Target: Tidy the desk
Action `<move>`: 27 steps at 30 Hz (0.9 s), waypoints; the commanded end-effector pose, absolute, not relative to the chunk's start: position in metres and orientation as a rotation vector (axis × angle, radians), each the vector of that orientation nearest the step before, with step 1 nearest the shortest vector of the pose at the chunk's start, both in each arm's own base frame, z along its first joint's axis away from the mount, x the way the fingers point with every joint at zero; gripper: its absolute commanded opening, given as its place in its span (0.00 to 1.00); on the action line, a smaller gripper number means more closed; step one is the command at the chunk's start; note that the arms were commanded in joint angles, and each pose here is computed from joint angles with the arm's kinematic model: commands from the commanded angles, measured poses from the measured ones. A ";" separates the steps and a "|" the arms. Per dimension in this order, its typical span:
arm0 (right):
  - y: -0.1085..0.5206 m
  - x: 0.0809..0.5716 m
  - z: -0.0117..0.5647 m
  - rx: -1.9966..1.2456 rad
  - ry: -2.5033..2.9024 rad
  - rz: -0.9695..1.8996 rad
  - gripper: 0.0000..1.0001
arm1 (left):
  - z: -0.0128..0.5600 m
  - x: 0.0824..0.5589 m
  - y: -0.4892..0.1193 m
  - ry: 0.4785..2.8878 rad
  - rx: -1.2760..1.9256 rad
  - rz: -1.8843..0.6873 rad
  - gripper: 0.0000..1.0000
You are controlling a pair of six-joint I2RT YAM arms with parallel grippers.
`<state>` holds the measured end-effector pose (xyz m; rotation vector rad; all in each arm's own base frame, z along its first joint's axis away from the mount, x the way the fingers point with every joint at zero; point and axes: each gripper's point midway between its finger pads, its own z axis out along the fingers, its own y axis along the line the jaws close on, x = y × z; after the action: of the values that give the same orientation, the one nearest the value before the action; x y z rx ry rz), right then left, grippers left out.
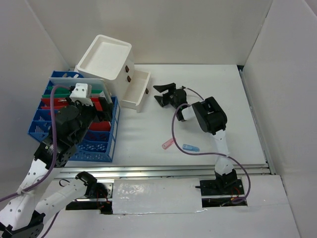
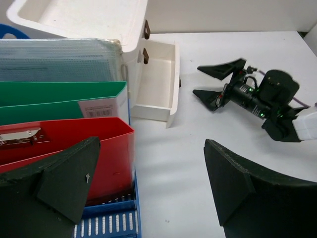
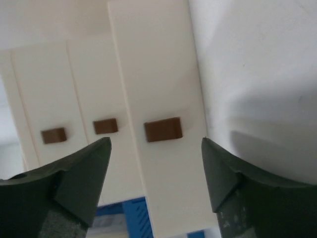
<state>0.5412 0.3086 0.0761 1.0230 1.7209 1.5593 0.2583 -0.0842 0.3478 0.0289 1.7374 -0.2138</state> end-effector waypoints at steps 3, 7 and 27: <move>0.266 0.519 0.211 0.805 1.570 1.476 1.00 | 0.355 0.259 -0.115 1.734 0.179 -0.336 1.00; 0.213 0.481 0.256 0.758 1.592 1.227 1.00 | 0.329 0.274 -0.155 1.872 0.300 -0.452 0.96; 0.054 0.235 0.418 0.266 1.489 0.438 1.00 | 0.051 0.256 -0.367 2.494 0.912 -0.409 0.99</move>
<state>0.2432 0.0646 0.4324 0.3311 1.4094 0.5650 0.2621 -0.3418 0.0623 0.8889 2.5284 -0.3602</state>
